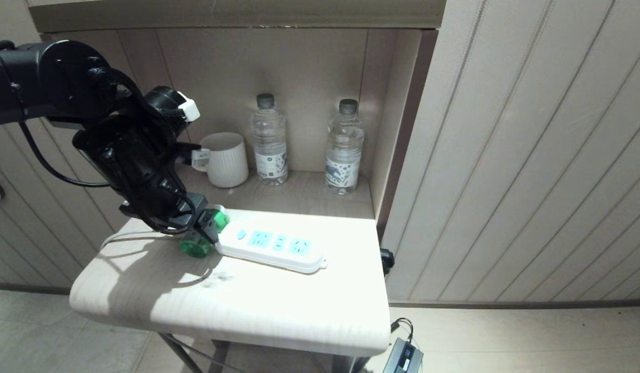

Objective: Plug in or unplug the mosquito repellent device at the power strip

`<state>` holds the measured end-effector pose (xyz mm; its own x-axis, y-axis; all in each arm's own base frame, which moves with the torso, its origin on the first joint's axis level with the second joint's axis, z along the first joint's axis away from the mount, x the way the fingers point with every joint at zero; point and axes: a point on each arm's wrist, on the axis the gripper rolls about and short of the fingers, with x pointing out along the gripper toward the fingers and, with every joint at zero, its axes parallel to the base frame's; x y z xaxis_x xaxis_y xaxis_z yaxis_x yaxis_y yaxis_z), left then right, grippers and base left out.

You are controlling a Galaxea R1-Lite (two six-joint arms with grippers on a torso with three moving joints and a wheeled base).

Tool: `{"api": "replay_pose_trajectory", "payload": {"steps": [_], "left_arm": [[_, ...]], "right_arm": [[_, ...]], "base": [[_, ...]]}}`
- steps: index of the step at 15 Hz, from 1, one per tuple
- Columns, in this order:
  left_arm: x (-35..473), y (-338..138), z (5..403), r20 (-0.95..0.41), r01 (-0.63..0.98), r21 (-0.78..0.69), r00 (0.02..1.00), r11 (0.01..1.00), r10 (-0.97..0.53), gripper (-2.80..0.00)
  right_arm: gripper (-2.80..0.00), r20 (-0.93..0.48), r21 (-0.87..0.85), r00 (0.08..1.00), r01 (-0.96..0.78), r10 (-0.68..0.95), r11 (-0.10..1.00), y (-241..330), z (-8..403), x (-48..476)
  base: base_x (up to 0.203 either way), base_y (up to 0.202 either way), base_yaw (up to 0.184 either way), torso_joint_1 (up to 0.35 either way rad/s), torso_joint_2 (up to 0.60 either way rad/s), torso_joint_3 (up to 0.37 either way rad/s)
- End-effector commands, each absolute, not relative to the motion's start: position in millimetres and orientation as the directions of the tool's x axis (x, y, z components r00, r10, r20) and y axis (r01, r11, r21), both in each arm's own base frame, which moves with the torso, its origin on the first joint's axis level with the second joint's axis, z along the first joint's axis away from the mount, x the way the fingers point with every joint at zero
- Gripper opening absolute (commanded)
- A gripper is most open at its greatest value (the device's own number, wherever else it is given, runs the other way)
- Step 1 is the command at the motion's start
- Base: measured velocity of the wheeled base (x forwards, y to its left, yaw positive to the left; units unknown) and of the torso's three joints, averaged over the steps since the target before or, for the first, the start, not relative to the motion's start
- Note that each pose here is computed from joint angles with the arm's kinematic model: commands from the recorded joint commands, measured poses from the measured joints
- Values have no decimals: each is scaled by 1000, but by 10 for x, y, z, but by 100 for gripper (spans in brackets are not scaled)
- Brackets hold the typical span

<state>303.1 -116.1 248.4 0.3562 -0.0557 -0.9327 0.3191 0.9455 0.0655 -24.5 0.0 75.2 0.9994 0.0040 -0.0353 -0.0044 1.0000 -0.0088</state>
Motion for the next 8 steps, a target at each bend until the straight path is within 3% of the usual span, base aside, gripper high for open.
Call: {"api": "replay_pose_trajectory", "payload": {"steps": [1,2,8], "left_arm": [[3028,-1160,2478,-935,319,66,351,945,-53,0],[3028,-1160,2478,-935,319,66,351,945,-53,-280],[3022,-1159,2457,-939,320,67,340,945,-49,-280]], "right_arm": [[-280,-37,-9,999,-5,5,1000,0,752,-244],[-280,-37,-9,999,-5,5,1000,0,752,-244],[-280,-37,-9,999,-6,6,1000,1,752,-244]], "base": [[0,0,0,0,0,0],[0,0,0,0,0,0],[0,0,0,0,0,0]]}}
